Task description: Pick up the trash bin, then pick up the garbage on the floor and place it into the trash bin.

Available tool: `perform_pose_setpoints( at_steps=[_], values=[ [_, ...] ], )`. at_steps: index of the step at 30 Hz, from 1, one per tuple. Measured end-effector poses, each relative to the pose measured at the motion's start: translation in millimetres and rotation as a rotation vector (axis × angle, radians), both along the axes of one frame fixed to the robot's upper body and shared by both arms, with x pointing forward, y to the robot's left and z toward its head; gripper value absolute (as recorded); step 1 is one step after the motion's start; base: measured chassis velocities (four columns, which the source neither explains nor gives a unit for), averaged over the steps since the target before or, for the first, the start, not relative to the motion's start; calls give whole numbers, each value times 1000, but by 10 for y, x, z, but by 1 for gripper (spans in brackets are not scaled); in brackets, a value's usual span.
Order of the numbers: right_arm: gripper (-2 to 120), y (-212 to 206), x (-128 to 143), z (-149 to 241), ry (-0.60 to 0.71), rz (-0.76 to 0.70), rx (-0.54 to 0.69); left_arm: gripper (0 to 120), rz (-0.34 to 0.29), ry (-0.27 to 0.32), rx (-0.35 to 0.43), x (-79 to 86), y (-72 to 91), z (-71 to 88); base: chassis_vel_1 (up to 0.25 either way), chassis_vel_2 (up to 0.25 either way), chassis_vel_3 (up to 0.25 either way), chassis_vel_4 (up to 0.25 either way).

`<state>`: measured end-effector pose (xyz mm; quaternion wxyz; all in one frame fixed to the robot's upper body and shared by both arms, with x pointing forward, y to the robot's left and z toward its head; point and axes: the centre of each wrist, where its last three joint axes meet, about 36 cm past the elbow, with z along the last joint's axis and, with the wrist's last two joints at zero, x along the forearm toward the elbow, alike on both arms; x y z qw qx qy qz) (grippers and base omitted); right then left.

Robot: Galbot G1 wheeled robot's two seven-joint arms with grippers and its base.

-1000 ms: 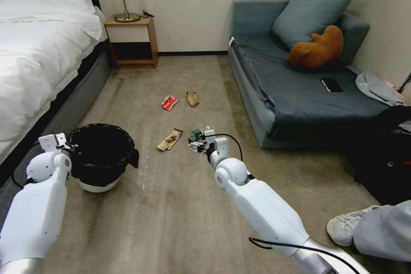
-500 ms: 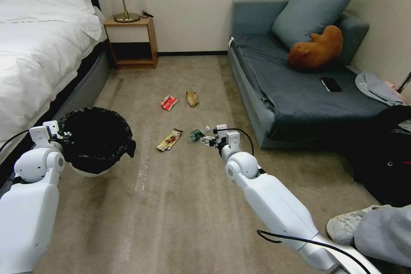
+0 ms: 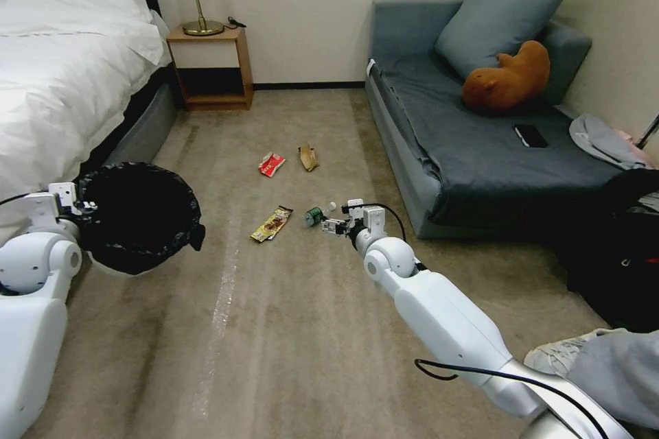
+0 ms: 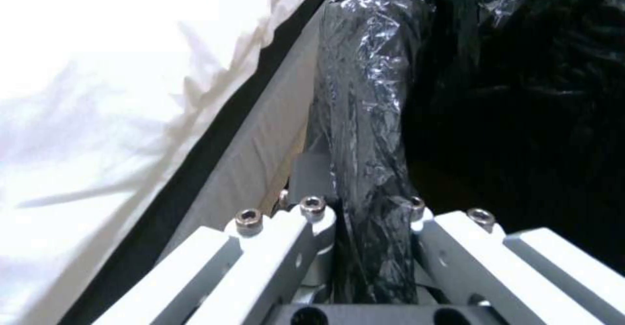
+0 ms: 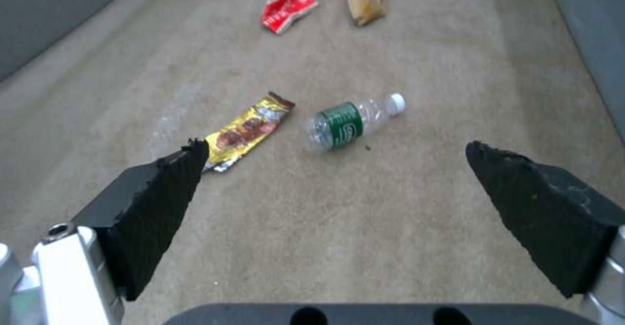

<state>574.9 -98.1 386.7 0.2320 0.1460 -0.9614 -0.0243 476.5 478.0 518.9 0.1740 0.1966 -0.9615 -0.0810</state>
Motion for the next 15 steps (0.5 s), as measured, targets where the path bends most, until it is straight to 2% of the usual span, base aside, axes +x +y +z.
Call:
perform_pose_setpoints(
  at_steps=[7,15],
  values=[
    [100,117,124,-92,3,-27,-5,4,8,3,17,-126,34,13,0,0,0,0],
    [100,90,203,-119,4,-50,-13,4,19,-6,18,-177,68,5,0,0,0,0]
  ],
)
